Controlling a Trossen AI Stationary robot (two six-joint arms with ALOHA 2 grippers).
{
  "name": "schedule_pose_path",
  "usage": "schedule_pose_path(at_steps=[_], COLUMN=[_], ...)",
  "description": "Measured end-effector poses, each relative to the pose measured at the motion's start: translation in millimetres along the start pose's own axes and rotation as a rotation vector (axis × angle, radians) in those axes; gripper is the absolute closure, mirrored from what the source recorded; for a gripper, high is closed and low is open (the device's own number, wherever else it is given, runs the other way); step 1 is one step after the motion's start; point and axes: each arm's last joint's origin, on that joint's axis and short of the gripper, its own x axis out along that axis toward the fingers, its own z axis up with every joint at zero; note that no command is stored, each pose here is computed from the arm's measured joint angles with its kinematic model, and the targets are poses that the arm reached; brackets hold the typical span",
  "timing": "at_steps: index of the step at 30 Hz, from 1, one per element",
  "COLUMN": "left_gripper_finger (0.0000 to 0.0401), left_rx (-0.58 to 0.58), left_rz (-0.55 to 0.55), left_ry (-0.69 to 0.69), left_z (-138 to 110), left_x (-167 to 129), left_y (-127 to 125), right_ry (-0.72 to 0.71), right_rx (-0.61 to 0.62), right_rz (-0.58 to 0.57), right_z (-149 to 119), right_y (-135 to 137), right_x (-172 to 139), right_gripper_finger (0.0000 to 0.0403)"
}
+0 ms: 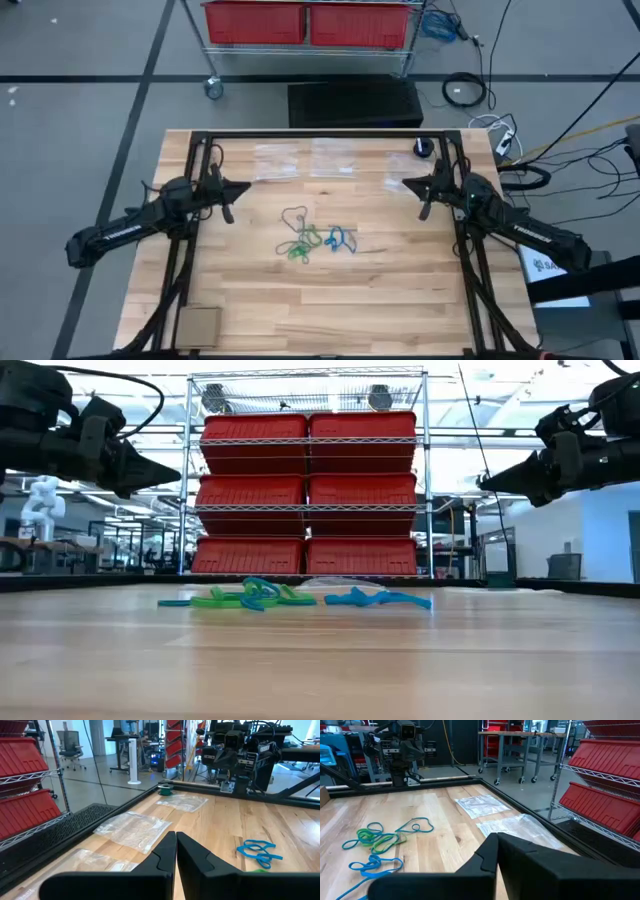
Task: Sort rubber bands
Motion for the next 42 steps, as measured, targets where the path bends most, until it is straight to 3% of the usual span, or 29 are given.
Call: schedule_pose_path(at_steps=[19, 26, 30, 33, 39, 42], left_gripper_finger=[0.0381, 0.0381, 0.0381, 0.0381, 0.0381, 0.0381], left_rx=[-0.001, 0.015, 0.151, 0.182, 0.202, 0.196], left_rz=[0.000, -0.007, 0.112, 0.172, 0.022, -0.004], left_ry=[-0.010, -0.139, -0.158, -0.123, -0.255, -0.157], left_z=[1, 13, 16, 13, 25, 25], left_x=[0, -1, -1, -1, -3, 1], left_y=[0, 0, 3, 4, -1, -1], right_ry=[0.000, 0.000, 0.000, 0.001, -0.005, -0.020], right_rx=[0.000, 0.000, 0.000, 0.000, -0.018, -0.066], right_rz=[0.000, -0.001, -0.001, 0.000, -0.002, -0.005], right_z=[0, 0, 0, 0, 0, 2], right_y=[0, 0, 0, 0, 0, 0], right_x=[0, 0, 0, 0, 0, 0], right_gripper_finger=[0.0403, 0.0403, 0.0403, 0.0403, 0.0403, 0.0403])
